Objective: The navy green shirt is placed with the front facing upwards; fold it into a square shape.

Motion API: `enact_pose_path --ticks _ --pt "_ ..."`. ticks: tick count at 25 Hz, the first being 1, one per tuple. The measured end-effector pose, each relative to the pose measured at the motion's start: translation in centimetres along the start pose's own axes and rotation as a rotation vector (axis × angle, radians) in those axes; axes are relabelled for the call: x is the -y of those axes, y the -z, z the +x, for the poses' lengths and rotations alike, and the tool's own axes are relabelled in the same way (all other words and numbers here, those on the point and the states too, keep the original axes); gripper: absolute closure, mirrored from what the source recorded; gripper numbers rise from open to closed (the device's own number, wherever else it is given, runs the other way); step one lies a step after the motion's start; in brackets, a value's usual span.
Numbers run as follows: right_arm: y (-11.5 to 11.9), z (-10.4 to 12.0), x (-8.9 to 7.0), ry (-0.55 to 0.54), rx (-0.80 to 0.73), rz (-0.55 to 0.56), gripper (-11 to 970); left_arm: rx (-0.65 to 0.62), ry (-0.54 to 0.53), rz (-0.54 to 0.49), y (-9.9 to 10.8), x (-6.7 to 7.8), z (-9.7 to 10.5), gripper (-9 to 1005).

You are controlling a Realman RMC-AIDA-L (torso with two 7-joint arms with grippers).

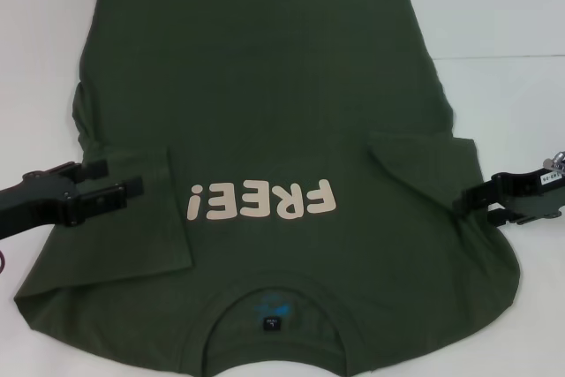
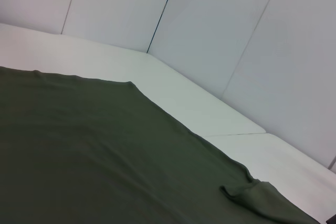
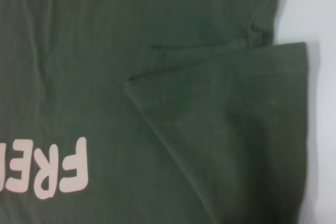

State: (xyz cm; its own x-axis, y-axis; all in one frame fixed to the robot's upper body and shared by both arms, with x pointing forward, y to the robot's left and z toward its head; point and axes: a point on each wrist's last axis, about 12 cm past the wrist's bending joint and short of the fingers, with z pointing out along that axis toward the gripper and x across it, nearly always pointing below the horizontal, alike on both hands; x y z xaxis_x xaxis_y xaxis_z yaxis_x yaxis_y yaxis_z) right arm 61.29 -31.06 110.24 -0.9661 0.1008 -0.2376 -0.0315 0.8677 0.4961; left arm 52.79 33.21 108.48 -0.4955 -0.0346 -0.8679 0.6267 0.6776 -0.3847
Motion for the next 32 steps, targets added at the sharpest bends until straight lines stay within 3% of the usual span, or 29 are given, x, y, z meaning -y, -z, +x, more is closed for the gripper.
enact_pose_path --ticks 11,21,24,32 --pt "0.22 0.21 0.36 -0.01 -0.008 0.002 286 0.003 -0.001 0.002 -0.04 0.01 -0.09 134" --pt "0.29 0.16 0.41 -0.018 -0.007 0.005 298 0.003 -0.001 0.002 -0.04 0.02 -0.09 134" --pt "0.28 0.18 0.41 -0.017 -0.009 0.007 482 0.003 -0.001 0.002 -0.04 0.02 -0.09 134" --pt "0.19 0.24 0.36 -0.011 -0.018 0.013 491 0.003 -0.002 0.002 -0.03 0.01 -0.11 135"
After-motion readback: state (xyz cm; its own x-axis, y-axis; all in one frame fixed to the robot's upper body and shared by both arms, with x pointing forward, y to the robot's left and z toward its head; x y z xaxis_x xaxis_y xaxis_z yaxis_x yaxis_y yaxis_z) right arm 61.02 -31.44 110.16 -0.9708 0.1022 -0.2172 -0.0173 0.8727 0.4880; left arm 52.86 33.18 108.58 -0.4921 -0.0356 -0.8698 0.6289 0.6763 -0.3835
